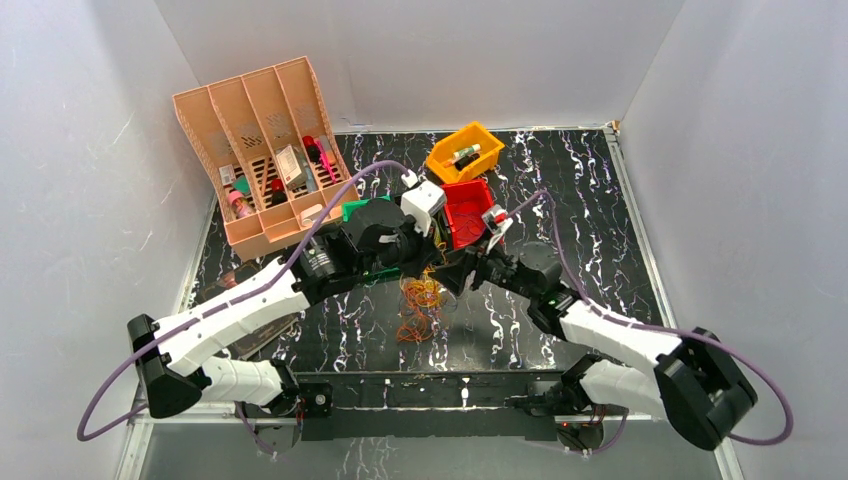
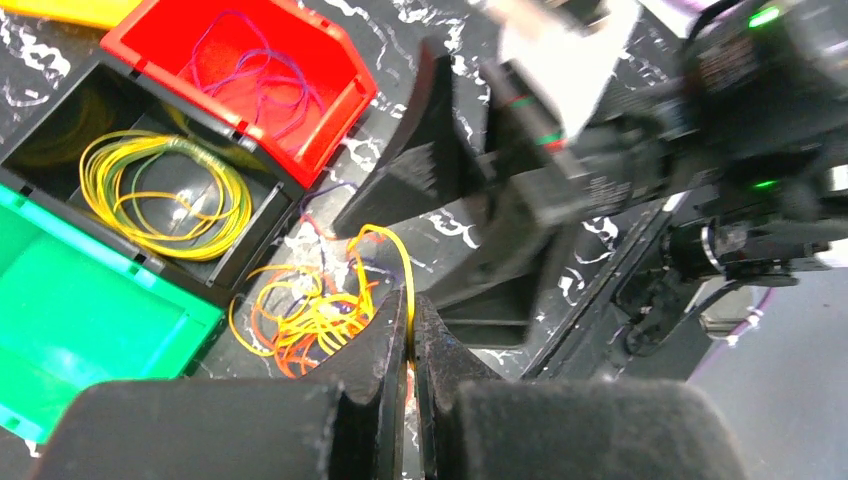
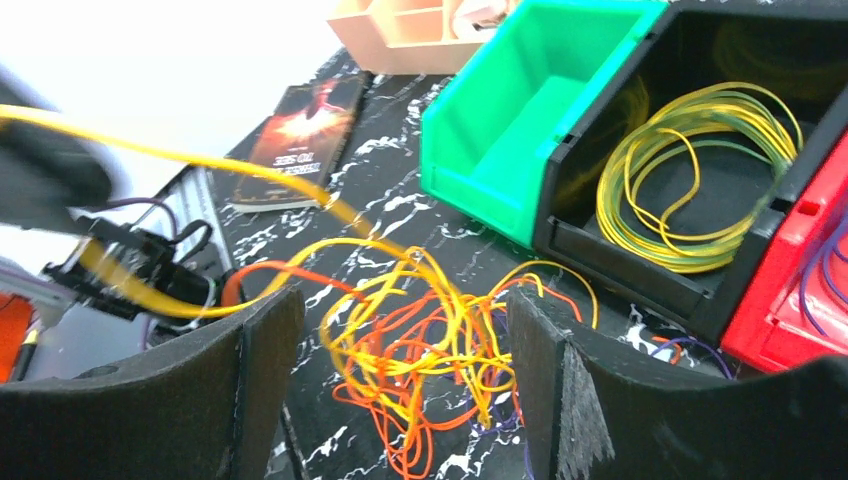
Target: Untangle the cables
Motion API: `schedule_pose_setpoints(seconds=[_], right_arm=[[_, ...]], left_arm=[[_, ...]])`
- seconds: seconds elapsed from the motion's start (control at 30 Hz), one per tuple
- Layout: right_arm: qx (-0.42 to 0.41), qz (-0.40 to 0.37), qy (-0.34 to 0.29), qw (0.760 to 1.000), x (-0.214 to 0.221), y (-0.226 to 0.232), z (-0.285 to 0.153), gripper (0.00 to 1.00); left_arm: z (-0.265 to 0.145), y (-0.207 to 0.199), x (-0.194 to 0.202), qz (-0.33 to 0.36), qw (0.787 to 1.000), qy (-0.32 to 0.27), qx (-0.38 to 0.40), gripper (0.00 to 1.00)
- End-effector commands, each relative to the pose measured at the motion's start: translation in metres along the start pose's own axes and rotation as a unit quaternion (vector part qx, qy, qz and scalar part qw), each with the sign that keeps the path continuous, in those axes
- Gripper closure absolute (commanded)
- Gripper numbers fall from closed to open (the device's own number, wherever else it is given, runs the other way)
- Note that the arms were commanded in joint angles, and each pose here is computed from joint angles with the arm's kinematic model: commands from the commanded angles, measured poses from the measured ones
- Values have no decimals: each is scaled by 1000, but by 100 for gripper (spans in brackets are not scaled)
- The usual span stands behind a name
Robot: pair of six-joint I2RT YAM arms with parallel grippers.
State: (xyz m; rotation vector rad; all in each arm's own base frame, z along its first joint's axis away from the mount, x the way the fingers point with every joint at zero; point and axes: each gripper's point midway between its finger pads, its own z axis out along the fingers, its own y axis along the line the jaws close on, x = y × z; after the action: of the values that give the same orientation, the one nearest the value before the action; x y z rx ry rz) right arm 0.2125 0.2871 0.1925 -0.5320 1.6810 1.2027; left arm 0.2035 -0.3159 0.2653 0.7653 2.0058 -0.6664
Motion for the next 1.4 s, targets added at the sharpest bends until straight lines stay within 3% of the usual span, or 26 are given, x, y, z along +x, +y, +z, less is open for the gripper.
schedule_pose_setpoints(seconds=[0.0,0.27,0.47,0.73,1.03,1.2,1.37], right_arm=[[42,-15,-81,996,-39,-12,22,18],[28,2,-11,1000,9,-19,61,27],[58,23,44,997,63,-28,65,36],[84,51,73,993,101,-36,48,58],[133,75,113,982,137,-53,19,73],[159,84,141,973,159,-60,-8,95],[189,94,153,966,171,-64,-39,98]], left_arm=[[-17,-22,-32,8,998,-27,51,100],[-39,-34,-68,16,996,-51,72,100],[-69,-30,-120,26,992,-111,48,100],[-117,-17,-181,39,981,-192,2,100],[-170,-5,-236,60,961,-268,-45,100],[-176,3,-253,83,953,-282,-75,100],[-183,16,-265,99,943,-294,-119,100]])
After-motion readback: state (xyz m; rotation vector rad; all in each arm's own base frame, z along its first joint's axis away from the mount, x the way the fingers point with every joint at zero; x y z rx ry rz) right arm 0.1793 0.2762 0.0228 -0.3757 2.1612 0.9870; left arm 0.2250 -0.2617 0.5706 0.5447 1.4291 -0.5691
